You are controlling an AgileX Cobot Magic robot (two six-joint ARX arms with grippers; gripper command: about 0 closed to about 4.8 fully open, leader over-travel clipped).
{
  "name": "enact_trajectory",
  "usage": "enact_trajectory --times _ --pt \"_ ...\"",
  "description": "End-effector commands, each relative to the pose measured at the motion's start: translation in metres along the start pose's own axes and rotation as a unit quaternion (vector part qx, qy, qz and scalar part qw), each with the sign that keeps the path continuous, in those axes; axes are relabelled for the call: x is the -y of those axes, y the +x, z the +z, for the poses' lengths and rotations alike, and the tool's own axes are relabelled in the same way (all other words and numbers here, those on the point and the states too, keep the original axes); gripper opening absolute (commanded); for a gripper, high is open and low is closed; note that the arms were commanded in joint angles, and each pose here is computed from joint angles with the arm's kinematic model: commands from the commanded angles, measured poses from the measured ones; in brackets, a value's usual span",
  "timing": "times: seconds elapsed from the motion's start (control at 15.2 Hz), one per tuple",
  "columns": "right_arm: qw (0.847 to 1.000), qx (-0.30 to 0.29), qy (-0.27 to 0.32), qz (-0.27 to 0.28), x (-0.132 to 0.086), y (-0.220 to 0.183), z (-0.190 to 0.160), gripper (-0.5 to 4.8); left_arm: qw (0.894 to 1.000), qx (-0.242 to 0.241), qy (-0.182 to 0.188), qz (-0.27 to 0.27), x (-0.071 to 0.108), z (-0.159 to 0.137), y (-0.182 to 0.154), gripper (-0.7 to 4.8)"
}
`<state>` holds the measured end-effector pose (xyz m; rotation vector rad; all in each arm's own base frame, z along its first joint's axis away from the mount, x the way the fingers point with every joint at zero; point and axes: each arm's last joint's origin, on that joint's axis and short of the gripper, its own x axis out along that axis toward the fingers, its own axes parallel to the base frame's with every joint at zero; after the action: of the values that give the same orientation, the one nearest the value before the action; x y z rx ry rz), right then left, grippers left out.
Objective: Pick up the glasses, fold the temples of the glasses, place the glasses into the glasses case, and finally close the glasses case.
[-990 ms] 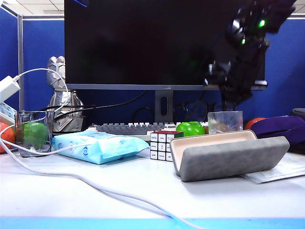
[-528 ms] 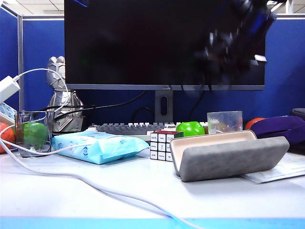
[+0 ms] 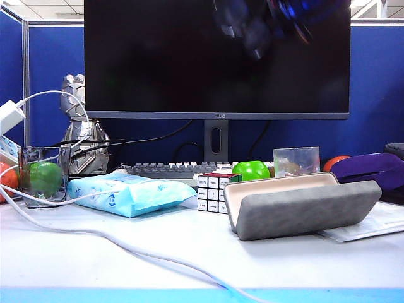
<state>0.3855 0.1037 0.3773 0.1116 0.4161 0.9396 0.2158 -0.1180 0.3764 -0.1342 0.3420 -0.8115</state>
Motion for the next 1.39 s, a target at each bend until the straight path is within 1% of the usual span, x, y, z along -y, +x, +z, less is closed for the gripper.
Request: enact_trajectory --times 0.07,0.2,0.33,0.53,0.66,0.86,0.92,0.99,1.06,1.12,1.25,1.39 --pt "0.994 0.053 -0.038 0.093 -0.02 -0.002 0.018 -0.01 0.999 0.027 -0.012 -0.019 0.003 0.007 -0.002 -0.06" --pt "0.991 0.065 -0.052 0.107 -0.024 -0.003 0.023 -0.01 0.999 0.029 -0.019 -0.016 0.002 0.007 -0.002 -0.06" --pt "0.99 0.068 -0.055 0.11 -0.025 -0.004 0.023 -0.01 0.999 0.031 -0.018 -0.012 0.002 0.007 -0.002 -0.06" --pt "0.983 0.079 -0.076 0.146 -0.028 -0.005 0.027 -0.01 0.999 0.03 -0.022 -0.018 0.002 0.007 -0.002 -0.06" --pt "0.976 0.094 -0.1 0.167 -0.032 -0.009 0.032 -0.01 0.998 0.029 -0.043 -0.019 0.002 0.007 -0.002 -0.06" --pt "0.969 0.12 -0.133 0.173 -0.045 -0.023 0.043 -0.01 0.996 0.034 -0.079 -0.022 0.003 0.008 -0.002 -0.06" --pt "0.965 0.131 -0.148 0.175 -0.049 -0.028 0.048 -0.01 0.994 0.038 -0.095 -0.032 0.003 0.01 -0.002 -0.06" --pt "0.954 0.149 -0.174 0.196 -0.057 -0.033 0.054 -0.01 0.989 0.044 -0.112 -0.084 0.007 0.014 -0.002 -0.06" --pt "0.947 0.162 -0.181 0.209 -0.062 -0.038 0.059 -0.01 0.982 0.049 -0.127 -0.129 0.009 0.018 -0.002 -0.06" --pt "0.938 0.177 -0.191 0.23 -0.067 -0.043 0.065 -0.01 0.973 0.057 -0.149 -0.164 0.012 0.022 -0.003 -0.06" --pt "0.92 0.207 -0.213 0.257 -0.079 -0.049 0.075 -0.01 0.959 0.073 -0.195 -0.19 0.014 0.029 -0.005 -0.06" --pt "0.905 0.233 -0.229 0.273 -0.087 -0.054 0.081 -0.01 0.949 0.081 -0.223 -0.208 0.016 0.033 -0.007 -0.06"
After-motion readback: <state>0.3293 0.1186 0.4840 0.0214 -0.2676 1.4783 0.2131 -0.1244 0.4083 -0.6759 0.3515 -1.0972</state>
